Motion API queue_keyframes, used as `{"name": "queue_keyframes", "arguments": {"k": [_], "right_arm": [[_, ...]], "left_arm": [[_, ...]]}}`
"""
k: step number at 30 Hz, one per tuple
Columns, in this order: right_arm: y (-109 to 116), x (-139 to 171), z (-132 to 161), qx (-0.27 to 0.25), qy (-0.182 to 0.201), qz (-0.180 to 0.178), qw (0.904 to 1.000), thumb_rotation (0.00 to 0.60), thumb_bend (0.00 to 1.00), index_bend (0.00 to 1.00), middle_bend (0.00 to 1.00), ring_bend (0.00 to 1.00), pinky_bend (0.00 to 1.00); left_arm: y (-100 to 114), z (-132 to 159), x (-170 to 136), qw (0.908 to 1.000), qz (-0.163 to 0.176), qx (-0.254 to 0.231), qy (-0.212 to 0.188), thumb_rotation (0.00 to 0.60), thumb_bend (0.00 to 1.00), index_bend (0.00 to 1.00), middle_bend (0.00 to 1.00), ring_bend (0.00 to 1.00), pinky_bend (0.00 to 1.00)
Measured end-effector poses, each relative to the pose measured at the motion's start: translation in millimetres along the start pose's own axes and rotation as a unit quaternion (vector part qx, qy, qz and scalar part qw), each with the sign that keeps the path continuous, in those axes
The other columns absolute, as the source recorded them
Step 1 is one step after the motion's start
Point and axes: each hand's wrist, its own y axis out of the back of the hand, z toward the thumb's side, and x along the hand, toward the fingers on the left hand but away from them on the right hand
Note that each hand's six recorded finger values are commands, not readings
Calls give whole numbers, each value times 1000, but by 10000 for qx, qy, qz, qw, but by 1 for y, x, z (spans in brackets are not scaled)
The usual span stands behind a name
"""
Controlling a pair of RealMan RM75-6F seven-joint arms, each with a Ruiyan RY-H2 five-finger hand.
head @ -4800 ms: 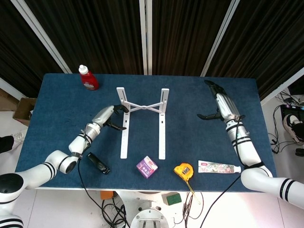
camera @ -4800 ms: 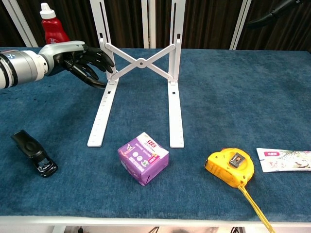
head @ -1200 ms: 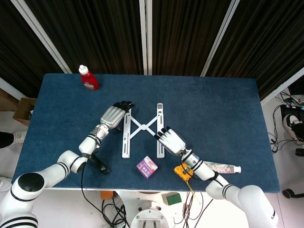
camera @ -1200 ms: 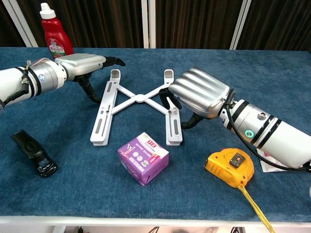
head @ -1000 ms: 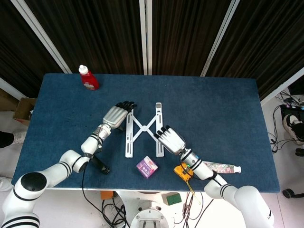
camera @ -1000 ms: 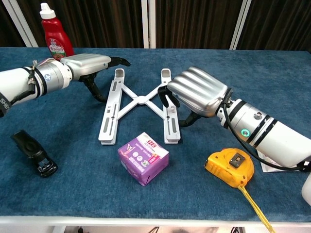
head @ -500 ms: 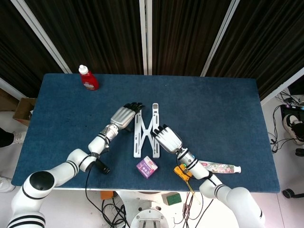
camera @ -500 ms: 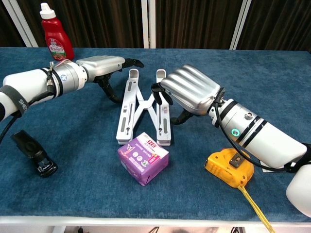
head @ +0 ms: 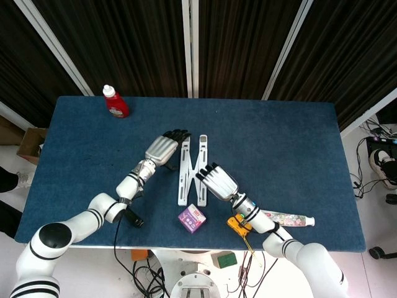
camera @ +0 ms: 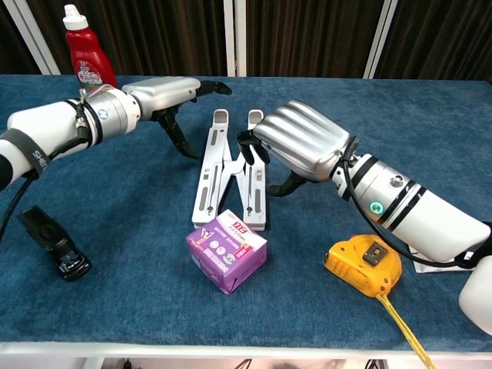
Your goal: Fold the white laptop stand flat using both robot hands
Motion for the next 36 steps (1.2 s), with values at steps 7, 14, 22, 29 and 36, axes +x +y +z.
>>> {"name": "queue_keyframes", "arguments": {"k": [7,14,22,29,36], "right_arm": [[18,-3,-1,83,660,387,9970,600,0,1,135,52,68],[29,-13,22,713,1513,1496,9745,600,0,0,66,0,15],[28,-37,29,1635,1930,2171,9428,600,0,0,66,0,15],[18,-51,36,1805,2036,2324,9338,600,3,0,80,0,15],[15,-66,41,1886,2087,2386,9295,600,222,217,267,142,109]], "left_arm": [[39,-25,-32,9983,538,-186,124,600,0,62,25,44,146],[69,-55,-83,9953,787,-343,453,600,0,62,25,44,137],[78,-86,-131,9905,914,-412,946,600,0,62,25,44,137],[79,-95,-138,9888,970,-482,1031,600,0,62,25,44,137],[81,-99,-144,9873,1059,-555,1049,600,0,62,25,44,137]]}}
